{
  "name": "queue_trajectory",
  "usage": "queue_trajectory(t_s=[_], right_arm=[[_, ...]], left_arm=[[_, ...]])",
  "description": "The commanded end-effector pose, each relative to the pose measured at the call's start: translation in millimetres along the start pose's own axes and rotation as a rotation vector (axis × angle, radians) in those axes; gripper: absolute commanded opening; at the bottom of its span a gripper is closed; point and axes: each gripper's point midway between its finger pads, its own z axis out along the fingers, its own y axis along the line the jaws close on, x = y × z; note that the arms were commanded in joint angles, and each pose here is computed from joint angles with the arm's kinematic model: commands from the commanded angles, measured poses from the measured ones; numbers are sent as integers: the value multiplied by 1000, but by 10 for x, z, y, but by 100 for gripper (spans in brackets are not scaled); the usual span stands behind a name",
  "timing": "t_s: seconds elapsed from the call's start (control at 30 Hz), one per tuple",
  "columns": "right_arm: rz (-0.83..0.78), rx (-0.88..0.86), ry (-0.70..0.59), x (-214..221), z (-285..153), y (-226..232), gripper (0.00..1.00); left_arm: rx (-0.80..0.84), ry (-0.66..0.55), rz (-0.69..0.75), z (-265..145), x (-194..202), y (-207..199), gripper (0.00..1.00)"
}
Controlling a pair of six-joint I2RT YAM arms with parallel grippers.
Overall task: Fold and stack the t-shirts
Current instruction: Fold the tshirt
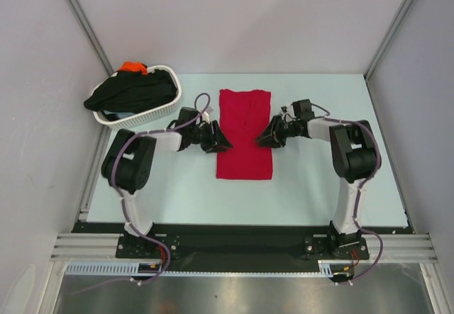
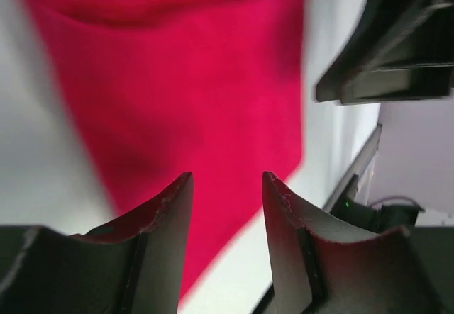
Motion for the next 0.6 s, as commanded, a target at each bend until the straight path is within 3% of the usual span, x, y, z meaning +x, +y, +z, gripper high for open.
queue_trajectory(t_s=[0.0,0.13,0.3,0.33,0.4,0.43,0.57], right_arm=[[17,-146,-27,-418,173,320,35],[89,-118,-32,-739,385,17,34],[159,-101,-112,-1156,183,-368,31],[213,-65,-98,-1133,136,-475,31],[150,-42,-132,-1248,-85,-486,31],[164,5,-126,-1203,-186,-531,31],[6,136,-132,-1068,-528,-444,34]], left_arm=[[35,-49,-27,197,-388,201,49],[26,-30,-45,375,-602,432,47],[2,-32,-59,322,-768,545,47],[-3,-27,-18,278,-787,517,48],[-13,3,-9,156,-706,416,50],[3,-21,54,13,-741,191,51],[21,-29,132,-297,-411,-221,54]])
